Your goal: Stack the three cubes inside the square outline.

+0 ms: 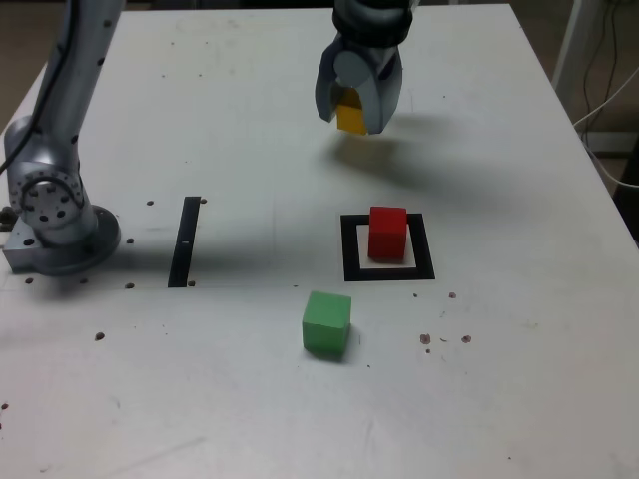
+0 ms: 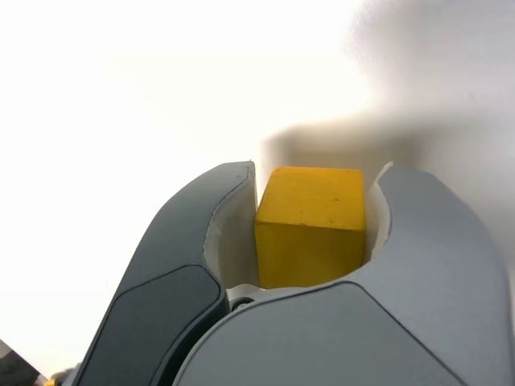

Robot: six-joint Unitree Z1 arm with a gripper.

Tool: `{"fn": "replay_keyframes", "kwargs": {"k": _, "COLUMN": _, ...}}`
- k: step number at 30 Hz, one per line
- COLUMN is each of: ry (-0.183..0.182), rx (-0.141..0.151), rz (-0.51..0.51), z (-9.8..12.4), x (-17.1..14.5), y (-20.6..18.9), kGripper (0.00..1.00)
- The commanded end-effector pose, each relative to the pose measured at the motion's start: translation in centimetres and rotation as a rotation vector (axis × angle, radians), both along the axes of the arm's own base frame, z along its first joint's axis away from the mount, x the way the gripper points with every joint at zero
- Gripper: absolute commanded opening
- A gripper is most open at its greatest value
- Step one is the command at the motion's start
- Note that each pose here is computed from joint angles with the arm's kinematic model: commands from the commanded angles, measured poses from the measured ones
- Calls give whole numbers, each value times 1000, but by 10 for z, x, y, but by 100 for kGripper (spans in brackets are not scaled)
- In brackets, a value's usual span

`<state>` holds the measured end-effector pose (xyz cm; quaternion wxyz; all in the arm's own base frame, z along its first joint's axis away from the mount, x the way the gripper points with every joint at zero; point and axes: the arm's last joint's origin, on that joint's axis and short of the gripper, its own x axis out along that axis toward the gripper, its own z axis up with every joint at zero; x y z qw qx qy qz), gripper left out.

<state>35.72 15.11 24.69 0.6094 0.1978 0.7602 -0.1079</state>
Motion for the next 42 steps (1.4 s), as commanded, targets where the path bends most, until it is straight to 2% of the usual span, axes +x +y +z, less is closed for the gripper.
{"fn": "replay_keyframes", "kwargs": {"k": 1, "ry": -13, "rx": -7, "rz": 7, "z": 11, "x": -3, "y": -6, "kGripper": 33}}
{"fn": "replay_keyframes", "kwargs": {"k": 6, "ry": -25, "rx": -51, "rz": 43, "z": 27, "x": -9, "y": -20, "kGripper": 33}}
{"fn": "replay_keyframes", "kwargs": {"k": 9, "ry": -27, "rx": -68, "rz": 71, "z": 36, "x": -11, "y": -31, "kGripper": 33}}
{"fn": "replay_keyframes", "kwargs": {"k": 14, "ry": -15, "rx": -66, "rz": 132, "z": 47, "x": -14, "y": -52, "kGripper": 33}}
{"fn": "replay_keyframes", "kwargs": {"k": 17, "ry": -18, "rx": -62, "rz": 159, "z": 52, "x": -16, "y": -65, "kGripper": 33}}
{"fn": "replay_keyframes", "kwargs": {"k": 20, "ry": -25, "rx": -69, "rz": 181, "z": 56, "x": -17, "y": -77, "kGripper": 33}}
{"fn": "replay_keyframes", "kwargs": {"k": 27, "ry": -30, "rx": -108, "rz": 214, "z": 57, "x": -14, "y": -104, "kGripper": 33}}
{"fn": "replay_keyframes", "kwargs": {"k": 33, "ry": -37, "rx": -116, "rz": 245, "z": 56, "x": -10, "y": -128, "kGripper": 33}}
{"fn": "replay_keyframes", "kwargs": {"k": 38, "ry": -21, "rx": -112, "rz": 306, "z": 47, "x": -3, "y": -146, "kGripper": 33}}
{"fn": "replay_keyframes", "kwargs": {"k": 42, "ry": 2, "rx": -123, "rz": 325, "z": 36, "x": 6, "y": -155, "kGripper": 33}}
